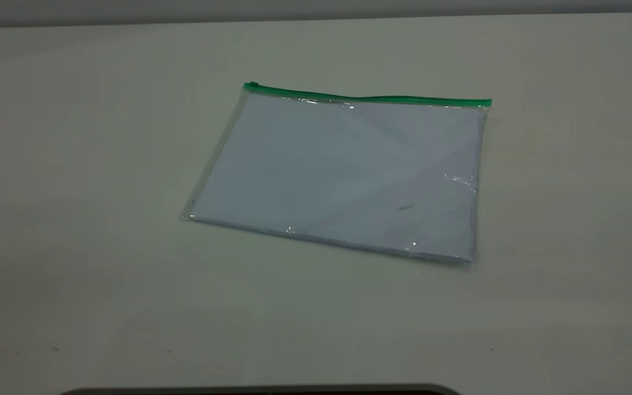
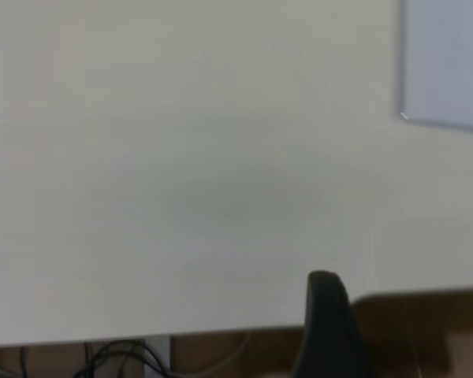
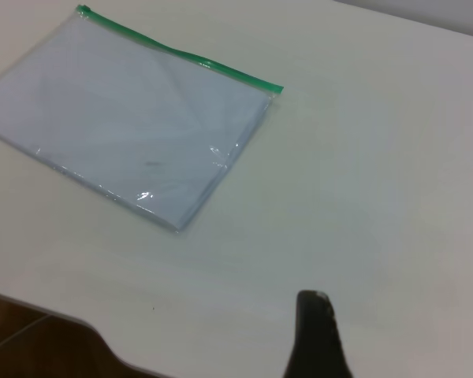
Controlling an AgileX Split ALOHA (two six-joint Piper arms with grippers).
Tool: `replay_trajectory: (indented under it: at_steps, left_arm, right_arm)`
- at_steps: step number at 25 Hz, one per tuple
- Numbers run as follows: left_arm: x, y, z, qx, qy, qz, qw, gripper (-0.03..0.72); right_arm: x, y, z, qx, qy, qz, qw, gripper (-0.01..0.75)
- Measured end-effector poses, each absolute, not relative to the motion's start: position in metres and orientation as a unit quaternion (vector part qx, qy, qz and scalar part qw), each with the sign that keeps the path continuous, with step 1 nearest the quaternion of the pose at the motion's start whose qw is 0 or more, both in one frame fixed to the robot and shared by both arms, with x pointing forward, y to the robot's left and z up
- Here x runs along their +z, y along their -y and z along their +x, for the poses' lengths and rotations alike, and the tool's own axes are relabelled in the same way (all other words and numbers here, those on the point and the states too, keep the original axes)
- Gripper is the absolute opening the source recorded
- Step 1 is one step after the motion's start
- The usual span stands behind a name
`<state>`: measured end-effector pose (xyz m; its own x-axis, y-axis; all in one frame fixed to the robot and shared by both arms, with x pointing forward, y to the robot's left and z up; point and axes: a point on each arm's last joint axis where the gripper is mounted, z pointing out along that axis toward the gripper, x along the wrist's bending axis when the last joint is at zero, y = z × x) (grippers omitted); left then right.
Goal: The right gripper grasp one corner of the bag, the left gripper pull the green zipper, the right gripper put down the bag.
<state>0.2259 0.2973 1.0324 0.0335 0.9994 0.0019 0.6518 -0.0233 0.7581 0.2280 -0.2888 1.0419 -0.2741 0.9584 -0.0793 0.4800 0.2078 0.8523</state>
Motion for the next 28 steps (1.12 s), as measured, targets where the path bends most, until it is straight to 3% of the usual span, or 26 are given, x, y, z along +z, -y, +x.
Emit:
replay_trajectory:
  at_steps: [28]
  left_arm:
    - [1.0319, -0.2970, 0.2222, 0.308, -0.625, 0.652, 0.299, 0.553]
  right_arm:
    - [1.0419, 0.2882, 0.2289, 0.358, -0.689, 0.533, 0.336, 0.578]
